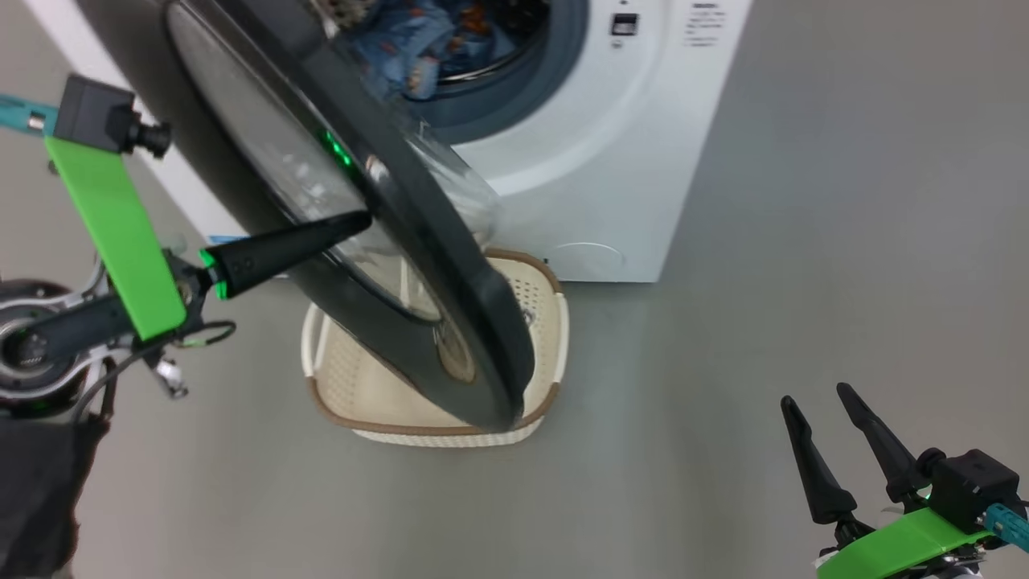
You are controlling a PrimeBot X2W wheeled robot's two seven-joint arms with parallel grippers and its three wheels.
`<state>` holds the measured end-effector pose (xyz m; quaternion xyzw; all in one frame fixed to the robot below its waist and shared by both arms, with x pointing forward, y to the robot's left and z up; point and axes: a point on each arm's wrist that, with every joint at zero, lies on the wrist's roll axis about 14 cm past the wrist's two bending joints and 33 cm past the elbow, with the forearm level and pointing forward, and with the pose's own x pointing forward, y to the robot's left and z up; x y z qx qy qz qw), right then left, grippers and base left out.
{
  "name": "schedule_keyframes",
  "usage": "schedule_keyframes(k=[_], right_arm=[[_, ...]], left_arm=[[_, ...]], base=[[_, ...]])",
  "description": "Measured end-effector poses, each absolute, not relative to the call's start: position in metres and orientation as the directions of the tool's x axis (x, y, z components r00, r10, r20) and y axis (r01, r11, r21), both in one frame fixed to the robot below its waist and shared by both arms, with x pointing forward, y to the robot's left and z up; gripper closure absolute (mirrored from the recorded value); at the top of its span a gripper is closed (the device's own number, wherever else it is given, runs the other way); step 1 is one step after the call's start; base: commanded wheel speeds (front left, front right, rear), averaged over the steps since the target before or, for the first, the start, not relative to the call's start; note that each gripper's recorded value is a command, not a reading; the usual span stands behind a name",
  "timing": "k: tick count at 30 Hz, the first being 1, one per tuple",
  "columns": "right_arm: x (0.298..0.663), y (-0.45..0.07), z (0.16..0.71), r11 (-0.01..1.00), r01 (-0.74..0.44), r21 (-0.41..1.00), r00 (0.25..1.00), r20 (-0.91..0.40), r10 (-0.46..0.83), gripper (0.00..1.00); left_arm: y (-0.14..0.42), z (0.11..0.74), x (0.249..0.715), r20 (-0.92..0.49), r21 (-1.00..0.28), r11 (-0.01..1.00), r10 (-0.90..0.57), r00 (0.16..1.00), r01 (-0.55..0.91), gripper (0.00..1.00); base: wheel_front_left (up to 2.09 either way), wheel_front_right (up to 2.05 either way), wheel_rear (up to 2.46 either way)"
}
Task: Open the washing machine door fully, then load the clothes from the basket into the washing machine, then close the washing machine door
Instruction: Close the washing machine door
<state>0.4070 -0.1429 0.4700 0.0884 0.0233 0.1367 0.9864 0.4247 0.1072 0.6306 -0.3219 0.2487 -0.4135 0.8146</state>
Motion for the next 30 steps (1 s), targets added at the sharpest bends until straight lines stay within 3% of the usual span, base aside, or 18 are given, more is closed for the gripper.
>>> schedule_keyframes(k=[15, 25, 26, 28, 29, 30], right_arm=[[0.393, -0.192, 0.463, 0.978, -0.104, 0.18, 0.992, -0.051, 0.115, 0.0], [0.397, -0.182, 0.465, 0.974, -0.135, 0.182, 0.989, -0.04, 0.144, 0.0], [0.398, -0.18, 0.466, 0.973, -0.143, 0.182, 0.988, -0.037, 0.152, 0.0], [0.4, -0.175, 0.468, 0.971, -0.158, 0.182, 0.986, -0.031, 0.167, 0.0], [0.4, -0.173, 0.469, 0.97, -0.166, 0.18, 0.984, -0.029, 0.174, 0.0], [0.401, -0.172, 0.469, 0.969, -0.173, 0.179, 0.983, -0.027, 0.181, 0.0]], left_arm=[[0.052, 0.633, 0.489, -0.047, -0.746, 0.381, -0.848, 0.527, 0.546, 1.0], [0.088, 0.616, 0.488, -0.078, -0.755, 0.455, -0.777, 0.624, 0.473, 1.0], [0.095, 0.612, 0.486, -0.083, -0.758, 0.465, -0.763, 0.641, 0.456, 0.91], [0.107, 0.603, 0.481, -0.099, -0.765, 0.485, -0.739, 0.667, 0.424, 0.51], [0.113, 0.598, 0.478, -0.109, -0.767, 0.496, -0.726, 0.679, 0.408, 0.51], [0.119, 0.593, 0.475, -0.12, -0.768, 0.507, -0.713, 0.69, 0.39, 0.02]], base=[[0.0, 0.0, 0.0], [0.0, 0.0, 0.0], [0.0, 0.0, 0.0], [0.0, 0.0, 0.0], [0.0, 0.0, 0.0], [0.0, 0.0, 0.0]])
